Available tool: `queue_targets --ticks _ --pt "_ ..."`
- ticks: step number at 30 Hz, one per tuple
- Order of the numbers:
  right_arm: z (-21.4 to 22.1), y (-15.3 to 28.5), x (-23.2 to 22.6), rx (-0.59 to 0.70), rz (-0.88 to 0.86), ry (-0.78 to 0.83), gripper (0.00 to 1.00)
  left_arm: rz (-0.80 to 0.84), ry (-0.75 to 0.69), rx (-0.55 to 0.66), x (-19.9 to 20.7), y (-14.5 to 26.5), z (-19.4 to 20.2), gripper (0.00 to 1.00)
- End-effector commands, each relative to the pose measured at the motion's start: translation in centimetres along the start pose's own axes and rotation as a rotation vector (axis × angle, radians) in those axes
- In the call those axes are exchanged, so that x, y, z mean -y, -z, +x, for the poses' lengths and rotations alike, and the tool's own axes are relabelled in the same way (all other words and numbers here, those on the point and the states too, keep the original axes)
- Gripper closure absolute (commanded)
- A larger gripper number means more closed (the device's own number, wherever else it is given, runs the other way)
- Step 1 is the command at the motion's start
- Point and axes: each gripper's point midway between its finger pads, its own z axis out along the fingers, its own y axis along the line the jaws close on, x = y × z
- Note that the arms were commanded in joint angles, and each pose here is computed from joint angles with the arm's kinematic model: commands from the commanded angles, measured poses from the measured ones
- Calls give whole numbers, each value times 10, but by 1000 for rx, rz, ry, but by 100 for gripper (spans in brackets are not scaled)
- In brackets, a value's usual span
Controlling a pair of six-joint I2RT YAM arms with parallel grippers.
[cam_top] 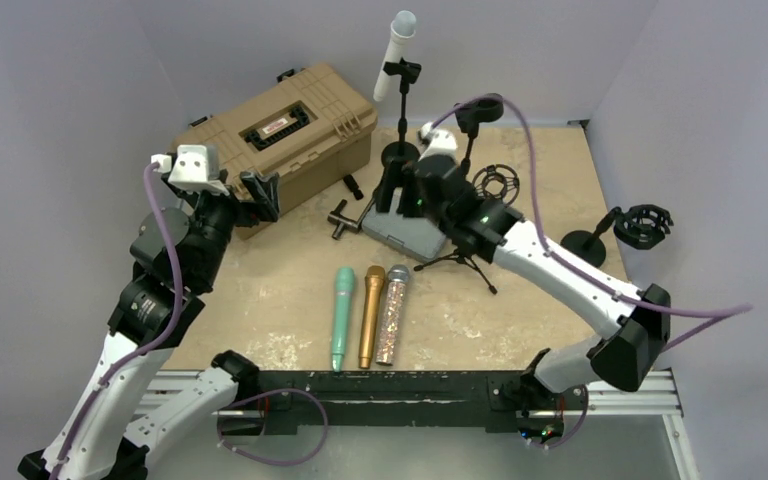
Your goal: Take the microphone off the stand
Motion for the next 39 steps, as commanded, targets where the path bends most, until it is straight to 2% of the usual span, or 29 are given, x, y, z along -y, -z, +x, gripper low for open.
queue_targets --ticks 1,4,7,11,15,18,28,31,39 --pt "-105 23 34 201 6 -26 19 0 29 17 1 0 -3 14" --pt "-157 41 68 314 48 -99 18 -7 18 9 0 -4 -1 14" --pt "-189 45 105 359 63 -163 18 -1 22 -4 2 -4 1 14" --pt "-214 45 143 381 52 -212 16 12 29 -6 5 -5 3 14" --pt "-231 33 161 388 -71 -219 14 22 31 -20 8 -8 7 14" --pt "-233 12 175 335 -109 -229 17 23 25 -35 10 -12 11 14" --pt "-228 -38 184 280 -192 -231 20 29 17 -63 13 -17 18 14" --pt "-219 -46 193 257 -162 -249 24 24 11 -68 12 -19 20 14" --pt "-181 -64 215 206 -101 -266 28 35 12 -88 16 -22 24 14"
